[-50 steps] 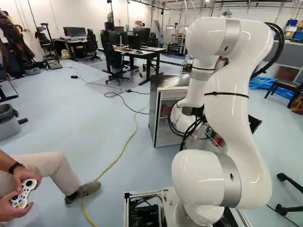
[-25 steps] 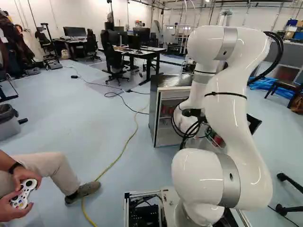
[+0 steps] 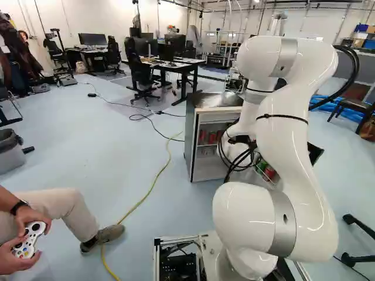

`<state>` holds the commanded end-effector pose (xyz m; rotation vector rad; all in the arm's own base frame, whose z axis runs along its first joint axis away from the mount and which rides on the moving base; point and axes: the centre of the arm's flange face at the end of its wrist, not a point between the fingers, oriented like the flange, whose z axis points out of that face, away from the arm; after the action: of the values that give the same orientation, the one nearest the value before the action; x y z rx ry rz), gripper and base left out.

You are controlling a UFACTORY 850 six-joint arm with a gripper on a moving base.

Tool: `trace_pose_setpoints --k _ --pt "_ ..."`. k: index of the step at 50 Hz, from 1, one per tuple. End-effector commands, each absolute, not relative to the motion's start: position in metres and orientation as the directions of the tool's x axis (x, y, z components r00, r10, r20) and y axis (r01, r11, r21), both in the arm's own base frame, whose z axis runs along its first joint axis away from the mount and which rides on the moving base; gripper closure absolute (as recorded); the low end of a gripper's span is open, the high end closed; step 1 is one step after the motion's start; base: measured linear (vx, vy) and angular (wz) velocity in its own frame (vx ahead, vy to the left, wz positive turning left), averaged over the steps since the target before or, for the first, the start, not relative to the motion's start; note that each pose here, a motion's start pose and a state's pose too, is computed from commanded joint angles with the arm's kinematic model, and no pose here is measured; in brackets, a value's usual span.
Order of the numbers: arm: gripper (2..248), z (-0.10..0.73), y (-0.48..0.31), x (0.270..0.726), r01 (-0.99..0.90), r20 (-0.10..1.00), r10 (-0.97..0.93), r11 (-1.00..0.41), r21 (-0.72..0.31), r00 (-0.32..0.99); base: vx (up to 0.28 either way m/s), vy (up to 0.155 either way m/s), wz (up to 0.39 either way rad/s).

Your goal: Grab a drink from the fridge

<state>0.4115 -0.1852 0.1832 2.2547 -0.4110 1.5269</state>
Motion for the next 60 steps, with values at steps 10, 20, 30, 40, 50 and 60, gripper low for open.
trace_pose_setpoints --k 10,20,30,40,50,60 --pt "3 0.181 -0.19 0.416 -0.375 0.931 -0.008 -0.917 0.139 0.366 0.0 0.0 0.0" --pt "3 0.179 -0.194 0.419 -0.301 0.931 0.011 -0.945 0.129 0.366 0.0 0.0 0.0" --pt "3 0.17 -0.199 0.422 -0.223 0.928 0.028 -0.968 0.118 0.372 0.0 0.0 0.0" --pt "3 0.156 -0.202 0.425 -0.14 0.922 0.044 -0.985 0.105 0.385 0.0 0.0 0.0" --pt "3 0.142 -0.199 0.428 -0.042 0.914 0.065 -0.995 0.089 0.401 0.0 0.0 0.0" --pt "3 0.128 -0.194 0.43 0.038 0.905 0.082 -0.997 0.073 0.417 0.0 0.0 0.0"
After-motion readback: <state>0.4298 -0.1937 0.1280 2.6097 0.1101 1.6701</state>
